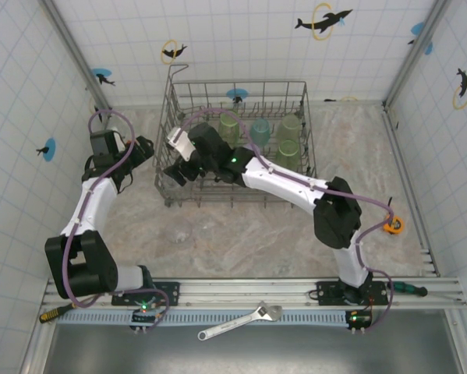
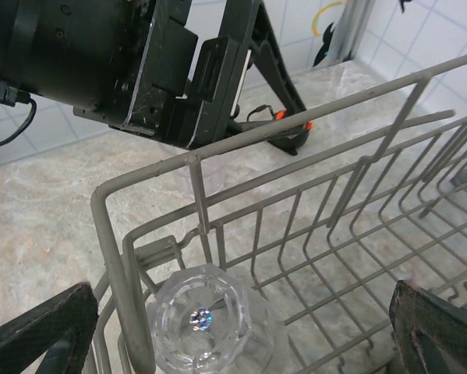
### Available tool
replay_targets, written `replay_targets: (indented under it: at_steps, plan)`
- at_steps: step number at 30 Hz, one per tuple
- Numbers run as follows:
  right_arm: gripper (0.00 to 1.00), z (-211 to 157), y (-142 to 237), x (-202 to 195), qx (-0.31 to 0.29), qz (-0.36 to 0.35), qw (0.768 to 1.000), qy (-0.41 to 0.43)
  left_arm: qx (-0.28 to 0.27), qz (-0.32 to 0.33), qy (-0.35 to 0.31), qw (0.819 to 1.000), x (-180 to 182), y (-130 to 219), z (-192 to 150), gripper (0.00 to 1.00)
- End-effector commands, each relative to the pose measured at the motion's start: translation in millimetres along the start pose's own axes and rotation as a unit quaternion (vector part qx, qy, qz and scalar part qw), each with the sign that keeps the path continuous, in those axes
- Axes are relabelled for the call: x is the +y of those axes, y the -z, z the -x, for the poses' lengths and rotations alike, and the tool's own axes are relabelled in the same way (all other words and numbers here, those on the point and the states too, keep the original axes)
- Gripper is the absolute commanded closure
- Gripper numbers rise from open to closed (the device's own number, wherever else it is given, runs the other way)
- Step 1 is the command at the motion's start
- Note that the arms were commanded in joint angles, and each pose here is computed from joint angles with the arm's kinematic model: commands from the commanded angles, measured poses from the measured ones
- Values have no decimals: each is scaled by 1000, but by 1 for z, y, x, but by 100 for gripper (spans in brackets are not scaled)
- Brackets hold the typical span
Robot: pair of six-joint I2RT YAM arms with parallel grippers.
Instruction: Load the cups into the dish rack
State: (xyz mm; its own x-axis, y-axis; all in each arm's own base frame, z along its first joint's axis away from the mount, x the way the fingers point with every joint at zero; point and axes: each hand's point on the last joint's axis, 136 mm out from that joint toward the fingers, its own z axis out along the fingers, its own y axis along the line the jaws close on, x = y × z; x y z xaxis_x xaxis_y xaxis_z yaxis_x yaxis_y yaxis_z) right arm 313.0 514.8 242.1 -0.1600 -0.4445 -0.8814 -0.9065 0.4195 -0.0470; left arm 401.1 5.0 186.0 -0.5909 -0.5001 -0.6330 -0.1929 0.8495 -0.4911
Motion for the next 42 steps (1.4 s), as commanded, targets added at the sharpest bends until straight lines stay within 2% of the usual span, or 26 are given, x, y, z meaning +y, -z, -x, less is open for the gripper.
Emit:
replay_targets:
  at_steps: [1, 8, 17, 24, 26, 33, 38, 42]
  plan:
    - [0, 3, 11, -2, -10, -16, 1000, 14, 19, 6, 1, 1000, 4, -5, -11, 2]
    - [0, 1, 38, -3, -25, -27, 999, 15, 21, 21, 1, 1000, 10, -7, -12, 2]
    - [0, -24, 86, -8, -38, -47, 998, -8, 6, 52, -1, 999, 21, -6, -7, 2]
    - [0, -47, 126, -20, -49, -66, 996, -31, 8, 137, -10, 990, 53, -7, -9, 2]
    - [0, -54, 136, -23, -50, -68, 996, -37, -9, 140, -12, 990, 48, -2, 6, 2]
    - [0, -80, 165, -38, -58, -76, 994, -51, -30, 168, -9, 985, 52, 13, 17, 2]
    - [0, -89, 182, -48, -81, -68, 992, -76, -3, 234, -16, 972, 74, 15, 10, 3]
    - [0, -101, 189, -52, -80, -66, 991, -88, 20, 249, -24, 968, 84, 5, 1, 6]
